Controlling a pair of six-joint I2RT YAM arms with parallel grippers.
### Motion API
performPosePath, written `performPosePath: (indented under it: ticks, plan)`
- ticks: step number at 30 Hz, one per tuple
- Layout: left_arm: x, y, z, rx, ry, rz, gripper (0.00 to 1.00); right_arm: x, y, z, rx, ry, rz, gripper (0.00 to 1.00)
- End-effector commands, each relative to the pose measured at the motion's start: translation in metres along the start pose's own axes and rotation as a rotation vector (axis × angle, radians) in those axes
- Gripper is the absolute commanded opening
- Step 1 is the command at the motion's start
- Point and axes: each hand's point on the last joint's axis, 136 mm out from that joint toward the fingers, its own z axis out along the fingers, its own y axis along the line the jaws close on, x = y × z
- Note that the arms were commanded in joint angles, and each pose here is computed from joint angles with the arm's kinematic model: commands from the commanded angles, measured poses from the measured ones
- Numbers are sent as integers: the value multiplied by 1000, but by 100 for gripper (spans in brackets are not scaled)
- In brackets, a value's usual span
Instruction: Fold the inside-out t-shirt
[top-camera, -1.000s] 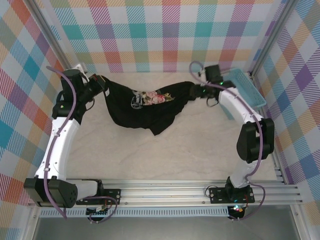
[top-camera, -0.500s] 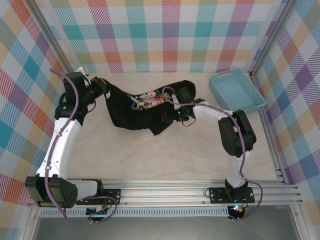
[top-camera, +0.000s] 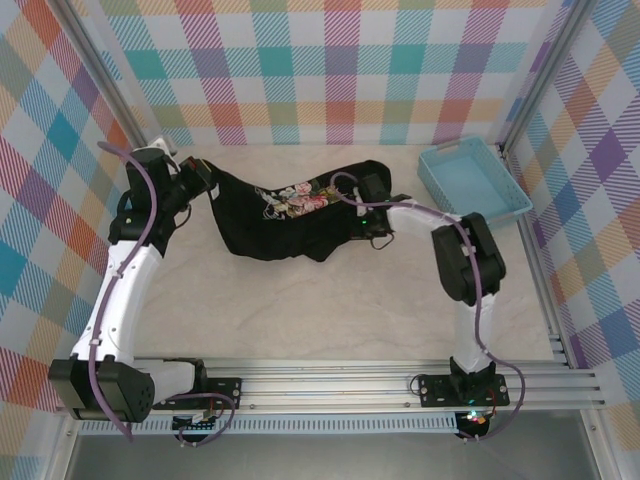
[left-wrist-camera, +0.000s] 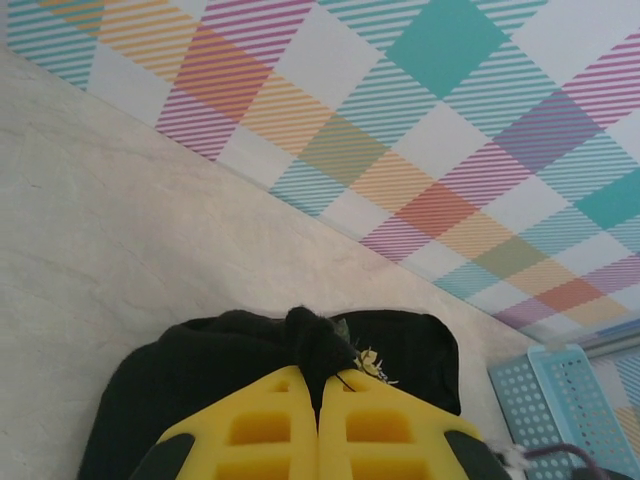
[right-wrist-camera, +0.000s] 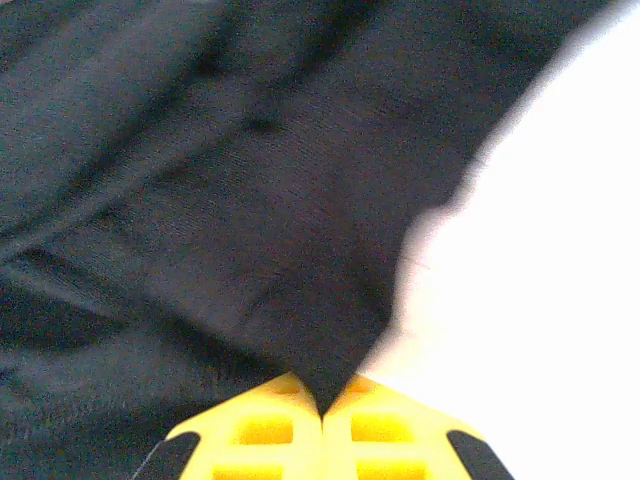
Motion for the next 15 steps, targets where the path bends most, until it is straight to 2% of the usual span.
performPosePath:
  ticks: [1,4,6,11,15]
  plan:
    - [-23,-2,-20,-10,-121,20,0,-14,-59,-70,100,-106,75,0]
    - [-32,4,-25,-32,-175,14,0,-15,-87,-101,148,-137,98,0]
    - [-30,7,-24,-43,-176,11,0,-17,-97,-107,195,-134,86,3]
    - [-15,6,-9,2,-113,-16,0,-13,-85,-98,164,-96,79,37]
    - [-5,7,0,13,-77,-27,0,11,-67,-89,147,-64,60,53]
